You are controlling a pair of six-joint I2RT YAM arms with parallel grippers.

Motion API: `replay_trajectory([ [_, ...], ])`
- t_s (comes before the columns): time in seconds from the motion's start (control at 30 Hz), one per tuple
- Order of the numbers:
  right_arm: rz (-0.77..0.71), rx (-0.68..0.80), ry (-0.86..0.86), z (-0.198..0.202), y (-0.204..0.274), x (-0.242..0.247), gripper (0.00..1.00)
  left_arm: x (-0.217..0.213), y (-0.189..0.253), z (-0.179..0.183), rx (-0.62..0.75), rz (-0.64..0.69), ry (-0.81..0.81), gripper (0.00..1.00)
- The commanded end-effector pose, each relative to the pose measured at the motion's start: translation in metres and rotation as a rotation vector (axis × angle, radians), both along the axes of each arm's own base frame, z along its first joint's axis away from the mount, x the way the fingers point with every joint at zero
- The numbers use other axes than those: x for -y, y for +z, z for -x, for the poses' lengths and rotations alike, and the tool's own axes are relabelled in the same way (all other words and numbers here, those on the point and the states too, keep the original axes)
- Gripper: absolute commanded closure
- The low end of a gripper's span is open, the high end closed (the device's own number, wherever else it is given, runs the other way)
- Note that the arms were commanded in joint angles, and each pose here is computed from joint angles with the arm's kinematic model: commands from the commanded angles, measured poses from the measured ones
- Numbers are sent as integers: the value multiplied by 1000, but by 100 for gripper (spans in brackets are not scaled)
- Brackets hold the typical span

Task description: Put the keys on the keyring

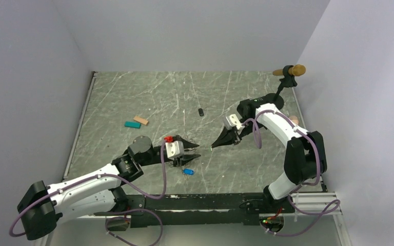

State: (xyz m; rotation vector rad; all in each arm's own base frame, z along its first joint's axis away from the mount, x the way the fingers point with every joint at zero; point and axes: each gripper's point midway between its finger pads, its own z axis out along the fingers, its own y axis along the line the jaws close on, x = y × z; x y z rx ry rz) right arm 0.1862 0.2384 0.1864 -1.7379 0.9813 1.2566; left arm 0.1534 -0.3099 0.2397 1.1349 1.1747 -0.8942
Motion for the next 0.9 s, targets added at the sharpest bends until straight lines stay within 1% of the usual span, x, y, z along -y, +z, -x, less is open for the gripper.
replay_trajectory([
  [0.0, -150, 154, 35, 12, 27, -5, 100, 14, 19, 22, 45, 100, -129, 57],
  [0.1, -151, 169, 42, 15, 26, -4, 100, 21, 11, 21, 75, 80, -123, 57],
  [0.17, -148, 177, 48, 17, 23, -3, 100, 25, 7, 15, 83, 58, -89, 55],
  [0.3, -151, 181, 49, 18, 22, -3, 100, 29, 1, 3, 92, 45, -33, 55],
  [0.43, -155, 177, 47, 18, 23, -4, 100, 35, -3, -3, 95, 30, -8, 58],
  [0.67, -153, 168, 45, 18, 22, -4, 100, 41, -5, -9, 81, 37, 16, 66],
  [0.87, -148, 154, 44, 17, 19, -4, 100, 46, -2, -10, 79, 53, 10, 67],
])
